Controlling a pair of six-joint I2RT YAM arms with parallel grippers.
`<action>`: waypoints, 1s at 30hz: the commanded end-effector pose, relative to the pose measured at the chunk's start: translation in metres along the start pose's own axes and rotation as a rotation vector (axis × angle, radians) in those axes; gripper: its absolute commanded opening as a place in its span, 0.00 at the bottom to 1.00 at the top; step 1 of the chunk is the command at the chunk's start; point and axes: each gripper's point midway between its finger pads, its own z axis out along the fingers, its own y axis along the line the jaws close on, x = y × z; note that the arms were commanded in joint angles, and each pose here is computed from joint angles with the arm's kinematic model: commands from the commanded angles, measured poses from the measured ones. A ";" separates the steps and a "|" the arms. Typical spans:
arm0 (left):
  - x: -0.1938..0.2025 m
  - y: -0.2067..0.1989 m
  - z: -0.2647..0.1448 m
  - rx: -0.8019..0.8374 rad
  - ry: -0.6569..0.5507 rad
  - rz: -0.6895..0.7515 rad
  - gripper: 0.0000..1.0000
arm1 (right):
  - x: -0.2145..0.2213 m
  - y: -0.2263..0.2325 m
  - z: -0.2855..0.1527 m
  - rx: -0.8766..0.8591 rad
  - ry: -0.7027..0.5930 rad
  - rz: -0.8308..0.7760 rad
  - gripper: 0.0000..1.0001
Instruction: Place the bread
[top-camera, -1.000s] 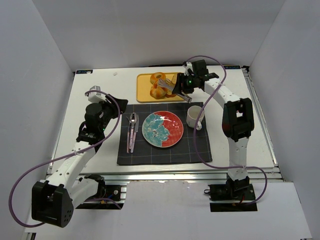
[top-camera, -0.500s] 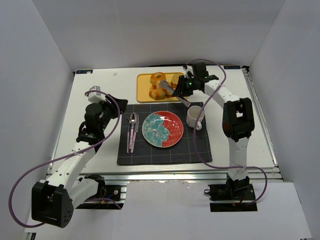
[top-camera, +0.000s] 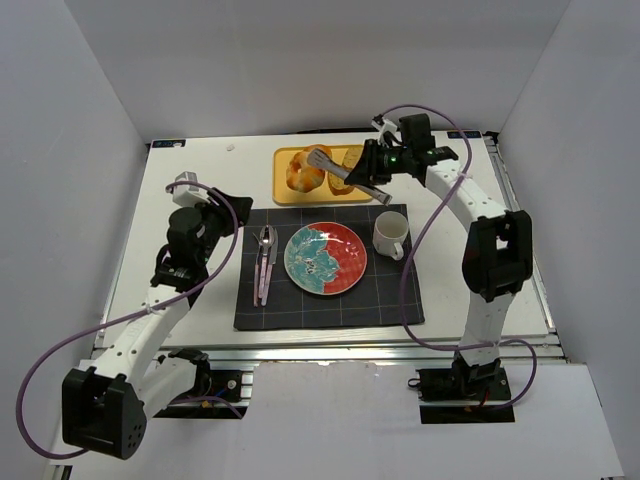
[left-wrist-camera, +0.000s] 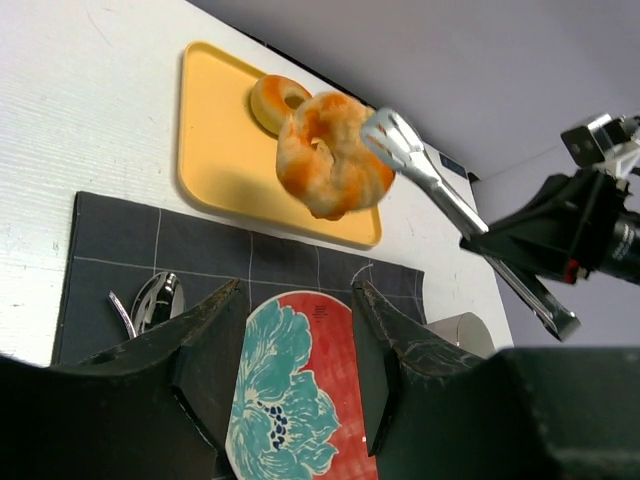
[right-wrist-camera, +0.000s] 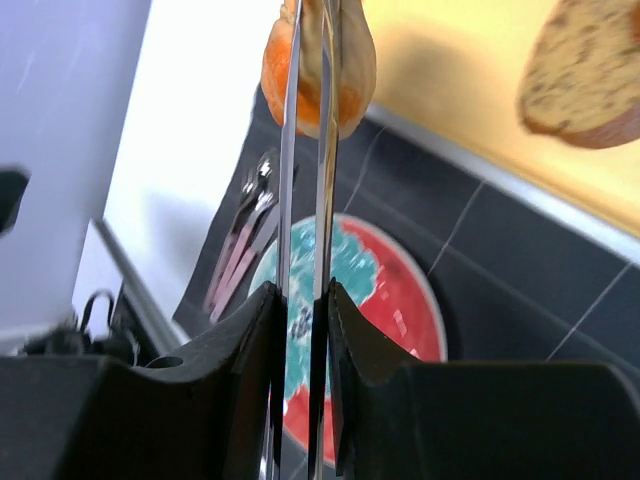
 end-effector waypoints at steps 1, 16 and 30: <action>-0.014 -0.004 -0.007 0.005 -0.050 0.001 0.56 | 0.013 0.032 -0.024 -0.121 0.036 -0.076 0.00; -0.004 0.000 -0.011 0.022 -0.045 -0.014 0.56 | 0.150 0.030 -0.078 -0.139 0.278 -0.262 0.00; -0.004 0.001 -0.012 0.024 -0.048 -0.012 0.56 | 0.148 0.013 -0.071 -0.062 0.313 -0.287 0.43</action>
